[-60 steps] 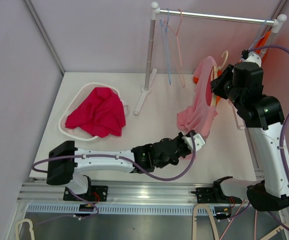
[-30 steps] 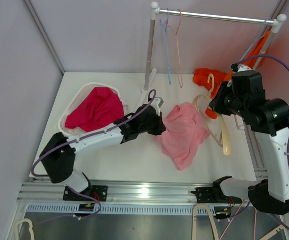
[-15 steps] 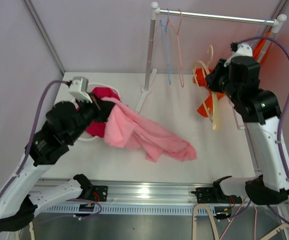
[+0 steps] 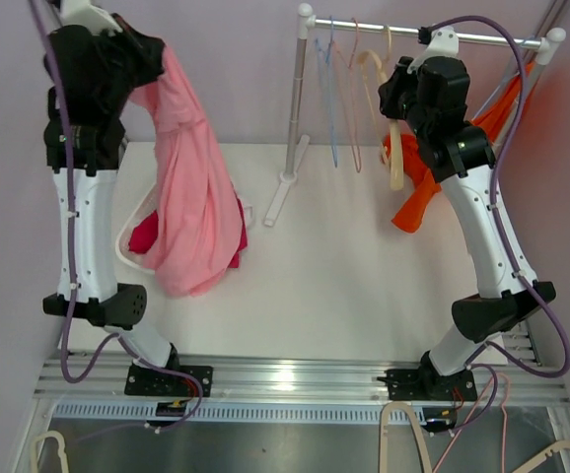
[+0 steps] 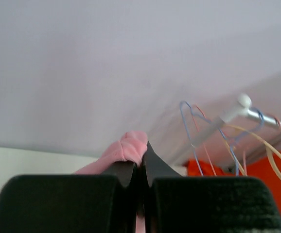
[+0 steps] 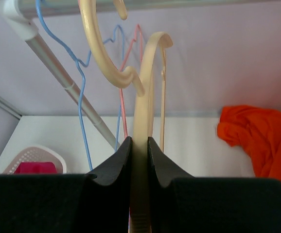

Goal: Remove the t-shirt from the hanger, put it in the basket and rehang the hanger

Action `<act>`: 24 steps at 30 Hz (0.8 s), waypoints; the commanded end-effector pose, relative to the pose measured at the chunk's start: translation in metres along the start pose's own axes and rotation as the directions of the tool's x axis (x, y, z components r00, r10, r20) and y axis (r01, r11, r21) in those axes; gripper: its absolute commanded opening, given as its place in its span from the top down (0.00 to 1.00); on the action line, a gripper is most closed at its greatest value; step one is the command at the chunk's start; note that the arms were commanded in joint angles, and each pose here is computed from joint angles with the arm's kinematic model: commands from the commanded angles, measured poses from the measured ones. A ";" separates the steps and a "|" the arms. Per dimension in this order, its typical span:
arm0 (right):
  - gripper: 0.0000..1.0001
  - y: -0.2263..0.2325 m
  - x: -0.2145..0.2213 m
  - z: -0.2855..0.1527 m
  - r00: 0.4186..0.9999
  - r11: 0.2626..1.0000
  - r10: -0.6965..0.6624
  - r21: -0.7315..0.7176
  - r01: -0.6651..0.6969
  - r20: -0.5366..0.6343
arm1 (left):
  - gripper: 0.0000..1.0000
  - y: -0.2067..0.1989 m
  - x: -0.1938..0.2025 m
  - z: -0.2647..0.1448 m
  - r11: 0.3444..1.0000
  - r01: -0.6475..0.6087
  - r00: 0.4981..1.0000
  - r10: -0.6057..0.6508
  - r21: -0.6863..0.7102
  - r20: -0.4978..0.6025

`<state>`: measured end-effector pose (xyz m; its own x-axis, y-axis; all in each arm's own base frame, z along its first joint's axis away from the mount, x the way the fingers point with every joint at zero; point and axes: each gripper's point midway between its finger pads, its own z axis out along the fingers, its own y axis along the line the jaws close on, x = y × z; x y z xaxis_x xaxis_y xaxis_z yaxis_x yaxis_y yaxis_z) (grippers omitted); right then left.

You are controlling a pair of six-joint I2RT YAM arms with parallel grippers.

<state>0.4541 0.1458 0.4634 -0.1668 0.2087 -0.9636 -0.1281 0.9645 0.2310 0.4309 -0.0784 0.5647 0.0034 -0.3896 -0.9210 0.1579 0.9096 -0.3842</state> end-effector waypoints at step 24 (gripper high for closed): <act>1.00 0.017 -0.042 0.071 0.984 0.996 0.060 -0.080 -0.047 0.166 | 0.99 0.198 0.236 -0.041 0.827 0.257 0.880 -0.414 -0.500 -0.233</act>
<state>0.5353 0.1633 0.4595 -0.0976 0.2407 -0.9657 -0.1589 0.9541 0.2538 0.4287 0.0219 0.2198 -0.4027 -0.6489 -0.6455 -0.4180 0.7578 -0.5010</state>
